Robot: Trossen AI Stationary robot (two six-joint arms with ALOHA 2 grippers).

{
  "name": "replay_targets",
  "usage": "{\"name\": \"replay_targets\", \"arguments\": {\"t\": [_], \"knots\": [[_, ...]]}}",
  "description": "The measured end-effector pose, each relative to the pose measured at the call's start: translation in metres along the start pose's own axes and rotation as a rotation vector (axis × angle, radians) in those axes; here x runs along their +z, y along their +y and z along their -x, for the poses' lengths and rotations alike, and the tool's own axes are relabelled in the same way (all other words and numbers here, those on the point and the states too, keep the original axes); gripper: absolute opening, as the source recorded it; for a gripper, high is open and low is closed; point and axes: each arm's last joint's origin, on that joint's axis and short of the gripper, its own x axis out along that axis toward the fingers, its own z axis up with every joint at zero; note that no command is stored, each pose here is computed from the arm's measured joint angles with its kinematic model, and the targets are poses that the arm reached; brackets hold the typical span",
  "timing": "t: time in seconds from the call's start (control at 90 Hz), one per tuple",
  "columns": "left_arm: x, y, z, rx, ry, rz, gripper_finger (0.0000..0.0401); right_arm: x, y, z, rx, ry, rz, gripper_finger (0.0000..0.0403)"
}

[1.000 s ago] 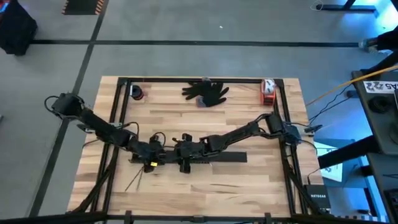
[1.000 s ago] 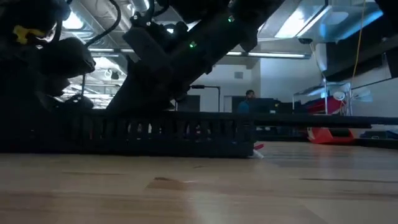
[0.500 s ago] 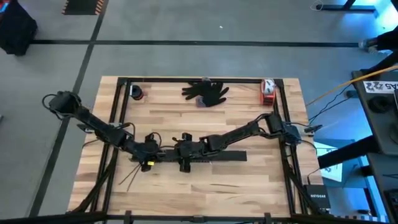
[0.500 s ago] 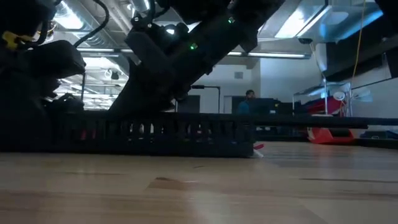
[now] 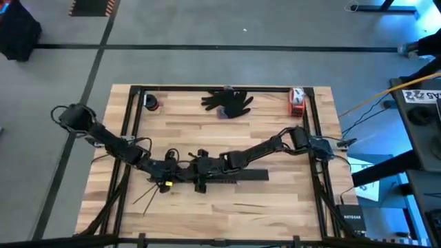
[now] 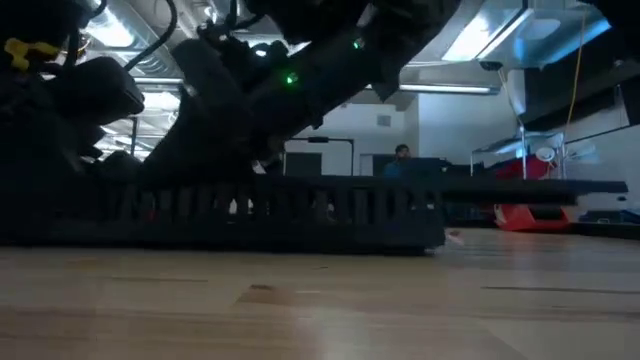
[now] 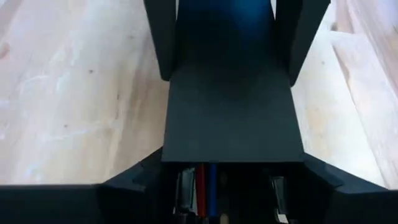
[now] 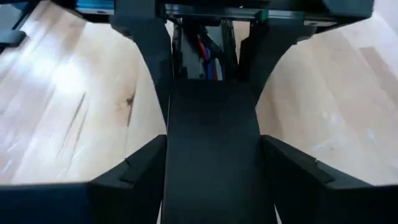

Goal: Ziptie cables
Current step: Close the cable duct

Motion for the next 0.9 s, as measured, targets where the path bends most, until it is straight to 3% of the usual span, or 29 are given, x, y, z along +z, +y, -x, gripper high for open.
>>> {"name": "replay_targets", "arguments": {"t": [0.278,0.433,0.9], "knots": [[0.003,0.002,-0.005,0.008,-0.007,0.042,0.0257,0.002,-0.001,0.000,-0.012,0.023,0.042,0.0225],[0.008,0.005,-0.001,-0.039,0.000,0.059,0.0283,0.000,-0.002,0.000,-0.015,0.040,0.043,0.0225],[0.019,0.008,0.037,-0.067,0.059,0.127,0.0283,-0.002,-0.002,0.001,-0.017,0.078,0.056,0.0225]]}}
